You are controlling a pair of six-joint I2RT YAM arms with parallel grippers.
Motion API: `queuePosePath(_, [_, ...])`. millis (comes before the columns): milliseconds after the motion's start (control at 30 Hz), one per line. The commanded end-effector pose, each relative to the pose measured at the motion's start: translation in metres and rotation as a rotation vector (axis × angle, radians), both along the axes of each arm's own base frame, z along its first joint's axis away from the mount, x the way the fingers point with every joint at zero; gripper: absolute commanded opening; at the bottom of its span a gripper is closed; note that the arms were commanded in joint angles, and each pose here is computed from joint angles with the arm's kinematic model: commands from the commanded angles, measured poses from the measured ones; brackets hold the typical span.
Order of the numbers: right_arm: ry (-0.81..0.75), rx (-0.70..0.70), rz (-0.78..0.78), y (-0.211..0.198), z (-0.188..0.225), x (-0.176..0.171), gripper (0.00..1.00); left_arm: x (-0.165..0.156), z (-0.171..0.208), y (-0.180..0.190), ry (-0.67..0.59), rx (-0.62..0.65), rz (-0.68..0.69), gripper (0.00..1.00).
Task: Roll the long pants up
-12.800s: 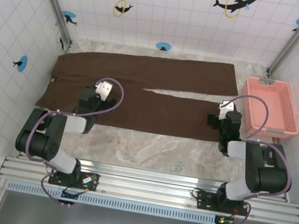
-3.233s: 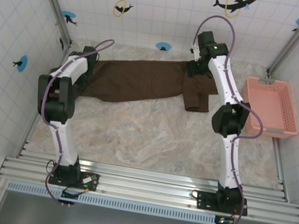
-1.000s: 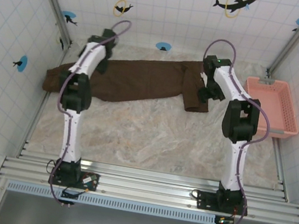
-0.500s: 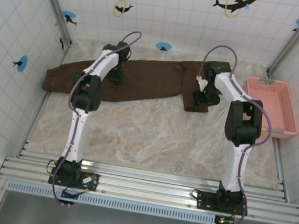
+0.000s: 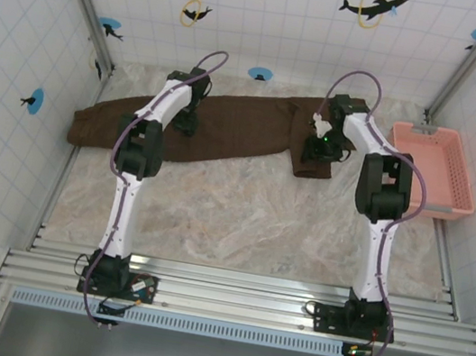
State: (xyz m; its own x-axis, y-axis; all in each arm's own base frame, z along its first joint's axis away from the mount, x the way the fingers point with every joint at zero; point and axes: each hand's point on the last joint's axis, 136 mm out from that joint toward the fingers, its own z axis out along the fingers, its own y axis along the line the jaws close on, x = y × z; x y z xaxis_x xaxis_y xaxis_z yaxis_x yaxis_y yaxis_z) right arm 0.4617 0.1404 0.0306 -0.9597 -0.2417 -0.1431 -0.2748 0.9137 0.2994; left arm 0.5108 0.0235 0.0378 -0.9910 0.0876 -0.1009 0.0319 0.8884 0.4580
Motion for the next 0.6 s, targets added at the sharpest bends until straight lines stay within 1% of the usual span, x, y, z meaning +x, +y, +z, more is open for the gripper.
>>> queuePosePath(0, [0.018,0.038,-0.016,0.002,-0.006,0.006,0.55,-0.02,-0.02,-0.005,0.115,0.007,-0.012,0.97])
queuePosePath(33, [0.023,0.046,-0.015,0.003,-0.008,0.005,0.52,-0.02,-0.02,-0.005,0.116,0.009,-0.012,0.97])
queuePosePath(67, [0.026,0.057,-0.013,0.004,-0.008,0.005,0.47,-0.02,-0.019,-0.006,0.114,0.009,-0.015,0.97])
queuePosePath(200, [0.018,0.073,-0.009,0.001,-0.001,0.004,0.16,-0.021,-0.02,-0.007,0.126,0.006,-0.03,0.97])
queuePosePath(267, [-0.013,0.06,-0.009,-0.005,0.014,0.005,0.04,-0.025,-0.021,-0.005,0.144,0.03,-0.043,0.97])
queuePosePath(300, [-0.022,0.057,-0.011,-0.008,0.018,0.006,0.01,-0.028,-0.022,-0.004,0.153,0.038,-0.046,0.97])
queuePosePath(400, [-0.095,0.019,-0.017,-0.023,0.06,0.012,0.0,-0.037,-0.026,-0.001,0.195,0.053,-0.064,0.97])
queuePosePath(433, [-0.117,-0.029,-0.023,-0.033,0.07,0.014,0.0,-0.041,-0.028,0.001,0.214,0.062,-0.07,0.97])
queuePosePath(500, [-0.148,-0.072,-0.029,-0.046,0.091,0.018,0.0,-0.048,-0.03,0.003,0.249,0.083,-0.082,0.97])
queuePosePath(567, [-0.19,-0.146,-0.036,-0.06,0.11,0.023,0.0,-0.054,-0.032,0.007,0.28,0.102,-0.1,0.97])
